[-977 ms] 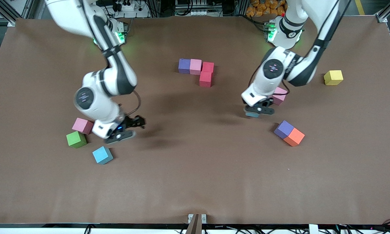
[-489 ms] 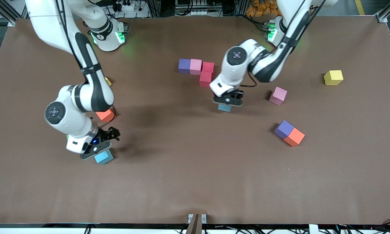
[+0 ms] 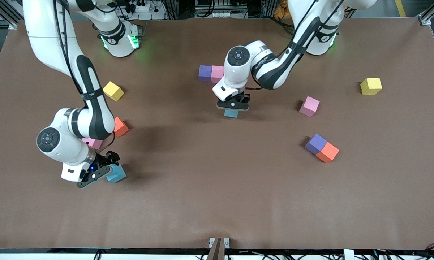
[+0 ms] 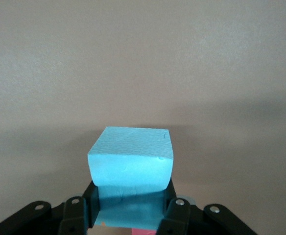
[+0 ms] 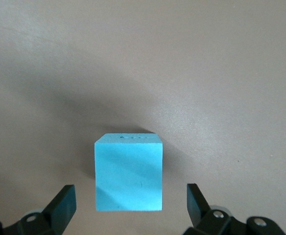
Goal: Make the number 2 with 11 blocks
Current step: 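Lower cyan under red with the left gripper while the right gripper grasps cyan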
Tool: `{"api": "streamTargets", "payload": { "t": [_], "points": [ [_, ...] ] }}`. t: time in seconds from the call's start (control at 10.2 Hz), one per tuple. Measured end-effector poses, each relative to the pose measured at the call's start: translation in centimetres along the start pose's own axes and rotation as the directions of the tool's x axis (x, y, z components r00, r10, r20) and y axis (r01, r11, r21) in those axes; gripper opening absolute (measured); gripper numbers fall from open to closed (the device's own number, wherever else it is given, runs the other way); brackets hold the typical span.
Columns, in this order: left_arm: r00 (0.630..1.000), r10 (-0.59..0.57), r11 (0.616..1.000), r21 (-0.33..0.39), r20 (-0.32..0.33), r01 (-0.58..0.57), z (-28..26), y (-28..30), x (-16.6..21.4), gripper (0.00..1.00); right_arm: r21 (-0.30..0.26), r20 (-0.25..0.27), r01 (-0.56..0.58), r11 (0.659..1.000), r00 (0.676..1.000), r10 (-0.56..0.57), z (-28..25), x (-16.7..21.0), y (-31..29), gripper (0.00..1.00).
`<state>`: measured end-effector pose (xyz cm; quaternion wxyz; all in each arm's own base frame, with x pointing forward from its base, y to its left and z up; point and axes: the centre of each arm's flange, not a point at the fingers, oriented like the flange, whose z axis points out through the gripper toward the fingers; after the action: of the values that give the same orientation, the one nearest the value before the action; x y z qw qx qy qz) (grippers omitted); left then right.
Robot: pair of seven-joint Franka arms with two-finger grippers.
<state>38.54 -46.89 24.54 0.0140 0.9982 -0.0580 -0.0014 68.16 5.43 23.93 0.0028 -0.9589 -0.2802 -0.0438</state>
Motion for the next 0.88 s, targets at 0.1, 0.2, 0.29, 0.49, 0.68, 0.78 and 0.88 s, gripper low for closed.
{"api": "streamTargets", "payload": {
  "t": [0.1, 0.2, 0.29, 0.49, 0.68, 0.78, 0.88],
  "points": [
    [1.000, -0.008, 1.000, 0.003, 0.006, 0.008, 0.4, 0.2, -0.2, 0.52, 0.007, -0.011, -0.015, 1.000, 1.000, 0.015, 0.5, 0.1, 0.0, 1.00],
    [1.000, -0.023, 1.000, 0.007, 0.014, 0.023, 0.9, 0.5, -0.5, 0.52, 0.020, -0.017, -0.035, 0.999, 0.999, 0.036, 1.3, 0.0, -0.1, 1.00],
    [0.999, -0.039, 0.999, 0.010, 0.021, 0.039, 1.4, 0.9, -1.0, 0.52, 0.021, -0.027, -0.049, 0.999, 0.998, 0.049, 2.1, 0.0, -0.1, 1.00],
    [0.997, -0.065, 0.998, 0.018, 0.034, 0.064, 2.4, 1.8, -2.0, 0.52, 0.012, -0.035, -0.057, 0.998, 0.998, 0.057, 3.2, -0.1, 0.0, 1.00],
    [0.997, -0.065, 0.998, 0.025, 0.044, 0.064, 3.1, 2.2, -2.5, 0.52, 0.014, -0.032, -0.060, 0.998, 0.998, 0.060, 3.7, -0.1, 0.0, 1.00],
    [0.997, -0.064, 0.998, 0.027, 0.046, 0.063, 3.2, 2.2, -2.6, 0.52, 0.015, -0.033, -0.061, 0.998, 0.998, 0.061, 3.8, -0.1, 0.0, 0.96],
    [0.997, -0.063, 0.998, 0.029, 0.048, 0.062, 3.3, 2.2, -2.7, 0.52, 0.015, -0.034, -0.061, 0.998, 0.998, 0.061, 3.7, -0.1, 0.0, 0.91]
  ]
}}
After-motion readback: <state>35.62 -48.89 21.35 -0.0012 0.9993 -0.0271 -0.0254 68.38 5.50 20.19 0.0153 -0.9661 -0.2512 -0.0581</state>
